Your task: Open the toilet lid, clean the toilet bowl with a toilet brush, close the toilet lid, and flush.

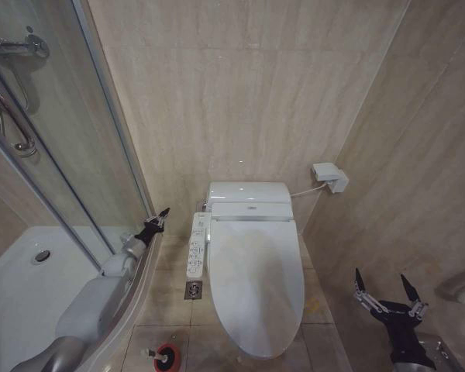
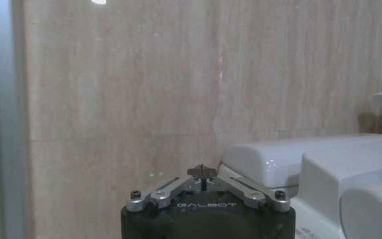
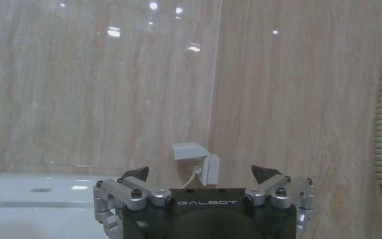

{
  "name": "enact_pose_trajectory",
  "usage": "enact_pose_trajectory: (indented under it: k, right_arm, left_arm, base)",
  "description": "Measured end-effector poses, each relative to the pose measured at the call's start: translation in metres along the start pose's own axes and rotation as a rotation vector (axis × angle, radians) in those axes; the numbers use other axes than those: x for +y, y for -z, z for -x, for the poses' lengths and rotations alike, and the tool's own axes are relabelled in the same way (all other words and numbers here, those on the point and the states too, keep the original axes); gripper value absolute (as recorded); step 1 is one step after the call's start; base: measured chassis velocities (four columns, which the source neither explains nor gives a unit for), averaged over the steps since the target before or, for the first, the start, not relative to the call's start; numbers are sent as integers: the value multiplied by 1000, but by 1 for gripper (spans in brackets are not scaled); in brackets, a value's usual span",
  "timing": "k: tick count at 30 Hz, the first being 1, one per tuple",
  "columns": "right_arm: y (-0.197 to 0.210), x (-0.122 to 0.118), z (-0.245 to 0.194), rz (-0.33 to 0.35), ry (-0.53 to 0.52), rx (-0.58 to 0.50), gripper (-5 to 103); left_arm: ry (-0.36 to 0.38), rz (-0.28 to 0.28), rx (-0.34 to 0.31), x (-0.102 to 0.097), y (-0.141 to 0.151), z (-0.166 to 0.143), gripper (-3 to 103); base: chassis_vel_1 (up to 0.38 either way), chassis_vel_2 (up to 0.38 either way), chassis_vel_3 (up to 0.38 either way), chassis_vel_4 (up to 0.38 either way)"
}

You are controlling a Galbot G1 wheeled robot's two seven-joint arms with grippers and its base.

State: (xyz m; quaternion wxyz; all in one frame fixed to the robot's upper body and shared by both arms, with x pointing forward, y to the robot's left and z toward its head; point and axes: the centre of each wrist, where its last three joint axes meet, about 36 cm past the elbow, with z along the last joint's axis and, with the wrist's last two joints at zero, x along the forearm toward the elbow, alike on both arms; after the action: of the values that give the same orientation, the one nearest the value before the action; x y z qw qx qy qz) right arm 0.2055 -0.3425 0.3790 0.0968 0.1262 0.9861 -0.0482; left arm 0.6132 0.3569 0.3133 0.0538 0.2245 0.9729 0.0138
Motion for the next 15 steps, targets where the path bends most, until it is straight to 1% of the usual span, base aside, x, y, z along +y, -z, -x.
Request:
enact_pose_trajectory:
  k: [7, 15]
  right_arm:
    - [0, 0, 0, 0, 0, 0, 100]
    - [0, 0, 0, 0, 0, 0, 100]
  left_arm:
    - [-20, 14, -2, 1, 6, 14, 0]
    - [-24, 8, 0, -2, 3, 9, 0]
  base:
    - [0, 0, 0, 0]
    - [0, 0, 0, 0]
